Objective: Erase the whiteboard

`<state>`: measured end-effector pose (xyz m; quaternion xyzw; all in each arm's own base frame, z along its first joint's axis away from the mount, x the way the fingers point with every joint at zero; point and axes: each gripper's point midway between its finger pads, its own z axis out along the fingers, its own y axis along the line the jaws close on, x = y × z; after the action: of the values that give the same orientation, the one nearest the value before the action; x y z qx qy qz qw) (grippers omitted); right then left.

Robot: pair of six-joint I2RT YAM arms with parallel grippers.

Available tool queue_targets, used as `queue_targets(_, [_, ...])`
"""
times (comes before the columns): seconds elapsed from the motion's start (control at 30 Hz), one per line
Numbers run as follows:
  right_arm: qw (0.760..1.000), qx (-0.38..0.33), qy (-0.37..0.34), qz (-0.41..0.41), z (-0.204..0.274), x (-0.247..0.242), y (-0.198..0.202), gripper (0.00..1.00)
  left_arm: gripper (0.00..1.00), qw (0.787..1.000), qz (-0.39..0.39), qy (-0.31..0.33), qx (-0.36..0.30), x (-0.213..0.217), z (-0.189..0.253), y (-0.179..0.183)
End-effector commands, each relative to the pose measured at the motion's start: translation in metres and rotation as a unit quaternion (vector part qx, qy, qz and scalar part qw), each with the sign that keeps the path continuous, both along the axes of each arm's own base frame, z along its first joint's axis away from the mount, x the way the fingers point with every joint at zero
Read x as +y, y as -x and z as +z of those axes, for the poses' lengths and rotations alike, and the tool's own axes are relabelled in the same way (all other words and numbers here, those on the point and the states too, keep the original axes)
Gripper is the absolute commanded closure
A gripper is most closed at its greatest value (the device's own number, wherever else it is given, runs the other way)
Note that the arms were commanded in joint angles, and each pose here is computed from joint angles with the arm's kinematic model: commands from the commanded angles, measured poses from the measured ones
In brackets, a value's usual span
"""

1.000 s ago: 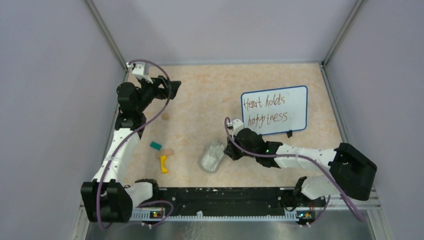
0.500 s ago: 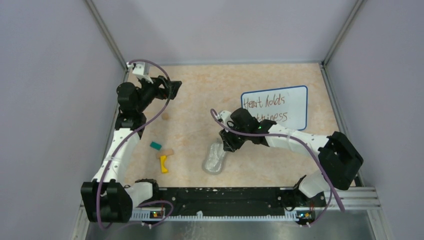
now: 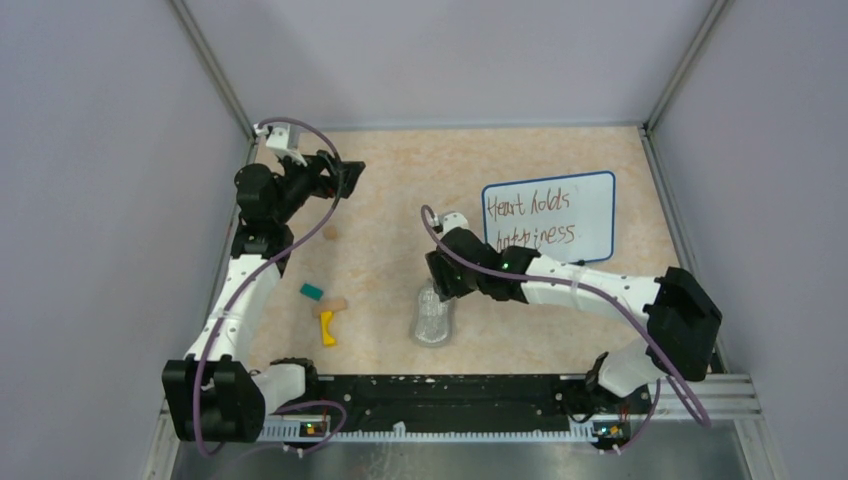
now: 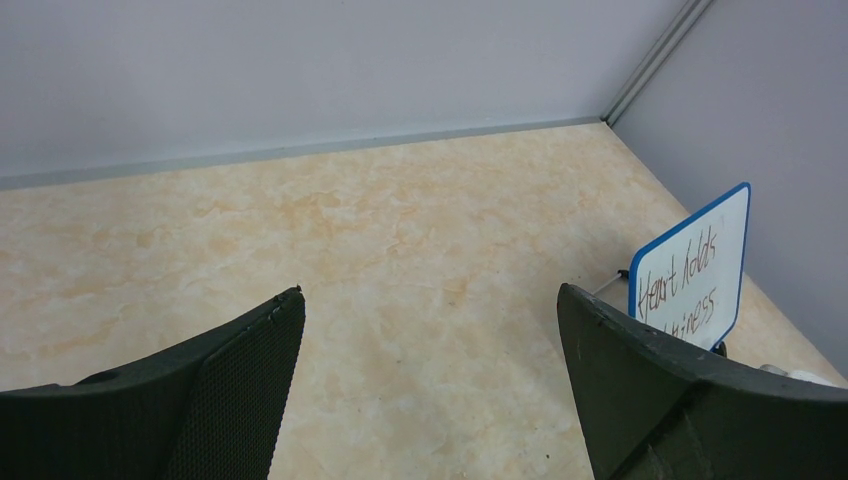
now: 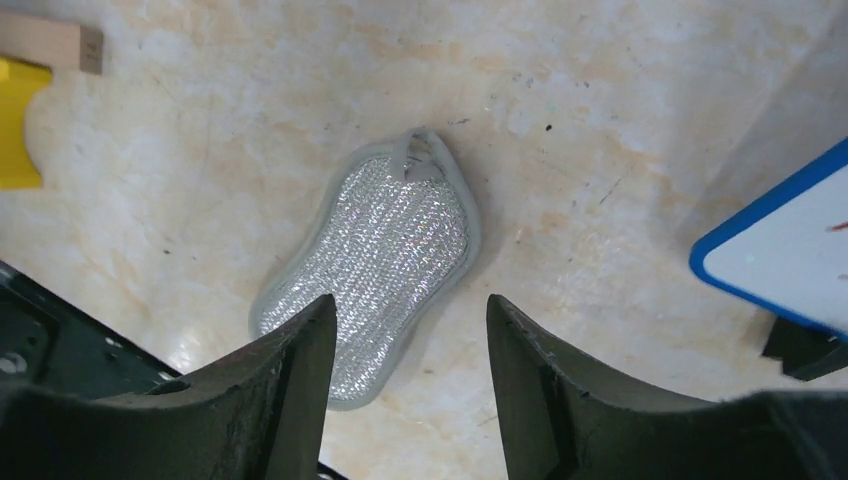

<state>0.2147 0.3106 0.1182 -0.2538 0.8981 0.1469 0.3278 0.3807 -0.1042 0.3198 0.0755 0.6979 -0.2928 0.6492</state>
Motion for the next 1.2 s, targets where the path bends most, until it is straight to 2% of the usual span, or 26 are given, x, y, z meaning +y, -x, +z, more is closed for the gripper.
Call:
queue_targets(0.0, [0.971,0.046,-0.143,-0.184,0.009,0.012,-0.009,0.44,0.01,1.0,0.01,0.007,-0.019,0.002,0.015,-0.005])
queue_targets(0.1, [0.946,0.092,-0.213,-0.226,0.001,0.022,-0.002,0.4,0.01,1.0,0.01,0.005,-0.017,0.002,0.012,-0.006])
queue_targets(0.17, [0.938,0.109,-0.22,-0.244,-0.006,0.027,0.004,0.39,0.01,1.0,0.013,0.004,-0.018,0.003,0.012,-0.006])
queue_targets(0.23, [0.943,0.1,-0.195,-0.252,-0.011,0.033,0.007,0.39,0.01,1.0,0.012,0.003,-0.018,0.002,0.012,-0.006])
queue_targets(0.37, [0.958,0.07,-0.094,-0.263,-0.025,0.038,0.01,0.37,0.01,1.0,0.009,0.003,-0.02,0.001,0.013,-0.005])
queue_targets(0.47, [0.958,0.068,-0.032,-0.275,-0.041,0.037,0.013,0.35,0.01,1.0,0.007,0.004,-0.02,0.001,0.013,-0.004])
queue_targets(0.53, [0.95,0.075,0.0,-0.303,-0.055,0.031,0.016,0.35,0.01,1.0,0.006,0.005,-0.021,0.0,0.014,-0.003])
queue_targets(0.8, [0.958,0.052,0.054,-0.278,-0.076,0.041,0.016,0.34,0.01,1.0,0.005,0.004,-0.028,0.0,0.019,-0.001])
queue_targets(1.03, [0.962,0.009,0.058,-0.268,-0.051,0.048,0.016,0.33,0.01,1.0,0.001,0.005,-0.028,-0.001,0.019,0.0])
queue_targets(1.13, [0.966,0.006,0.043,-0.256,-0.042,0.057,0.016,0.24,0.01,1.0,-0.002,0.008,-0.029,-0.002,0.021,0.001])
queue_targets(1.17, [0.966,0.006,0.041,-0.255,-0.042,0.058,0.016,0.13,0.01,0.999,-0.004,0.008,-0.03,-0.003,0.022,0.002])
